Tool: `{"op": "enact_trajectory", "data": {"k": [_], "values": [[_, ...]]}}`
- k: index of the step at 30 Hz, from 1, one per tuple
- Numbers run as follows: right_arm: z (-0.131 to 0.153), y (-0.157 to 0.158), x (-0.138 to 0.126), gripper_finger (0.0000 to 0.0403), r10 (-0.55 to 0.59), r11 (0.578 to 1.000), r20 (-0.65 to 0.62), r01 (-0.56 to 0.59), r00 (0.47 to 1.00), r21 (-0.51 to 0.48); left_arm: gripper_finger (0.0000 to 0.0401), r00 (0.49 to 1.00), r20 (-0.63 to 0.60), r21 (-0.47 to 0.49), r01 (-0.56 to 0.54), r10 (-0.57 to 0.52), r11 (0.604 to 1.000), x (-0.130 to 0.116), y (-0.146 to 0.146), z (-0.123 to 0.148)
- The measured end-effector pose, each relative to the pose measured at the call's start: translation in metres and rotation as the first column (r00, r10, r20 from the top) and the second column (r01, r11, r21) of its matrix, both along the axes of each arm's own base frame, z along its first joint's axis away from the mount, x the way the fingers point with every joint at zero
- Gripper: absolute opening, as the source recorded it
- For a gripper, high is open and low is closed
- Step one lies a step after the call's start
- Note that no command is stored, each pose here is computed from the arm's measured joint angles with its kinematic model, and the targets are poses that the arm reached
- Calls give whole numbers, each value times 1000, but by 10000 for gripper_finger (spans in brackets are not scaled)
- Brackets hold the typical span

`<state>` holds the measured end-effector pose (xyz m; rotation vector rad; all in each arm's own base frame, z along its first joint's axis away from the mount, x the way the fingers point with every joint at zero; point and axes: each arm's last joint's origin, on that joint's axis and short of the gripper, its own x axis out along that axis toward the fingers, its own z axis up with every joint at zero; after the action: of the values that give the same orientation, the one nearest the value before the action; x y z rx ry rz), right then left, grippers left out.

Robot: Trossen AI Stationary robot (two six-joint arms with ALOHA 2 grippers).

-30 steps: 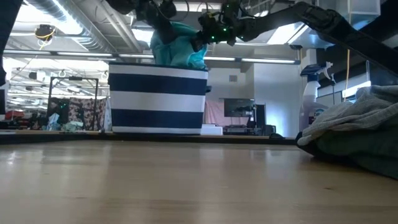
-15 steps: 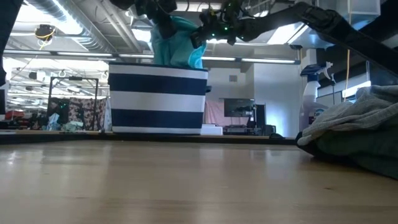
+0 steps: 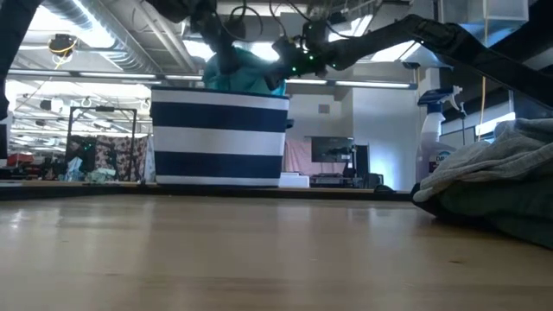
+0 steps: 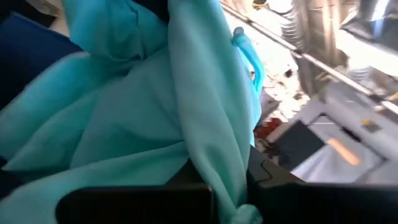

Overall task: Fold Laundry from Bin
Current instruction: Put the folded blue shorts into the blue bin

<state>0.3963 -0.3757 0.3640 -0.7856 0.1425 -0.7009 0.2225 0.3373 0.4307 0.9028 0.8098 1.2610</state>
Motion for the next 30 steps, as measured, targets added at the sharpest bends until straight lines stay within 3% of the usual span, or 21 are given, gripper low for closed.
{"op": "enact_trajectory", "data": {"k": [5,11,16,21,30], "values": [[-12,1,2,15,110,989,-69,-102,992,105,8,998,54,-215,-1,13,977,-4,-6,-17],[-33,15,11,13,256,938,-191,-196,947,286,8,990,121,-488,-8,76,873,-11,-20,-39],[-35,31,15,13,361,889,-224,-262,906,375,8,995,95,-521,16,39,854,-2,-38,-37],[-28,44,8,13,431,844,-252,-288,867,453,8,997,71,-592,59,-21,804,2,-62,-35],[-23,58,-6,13,483,777,-301,-244,822,580,8,992,116,-672,119,-54,731,20,-90,-40]]}}
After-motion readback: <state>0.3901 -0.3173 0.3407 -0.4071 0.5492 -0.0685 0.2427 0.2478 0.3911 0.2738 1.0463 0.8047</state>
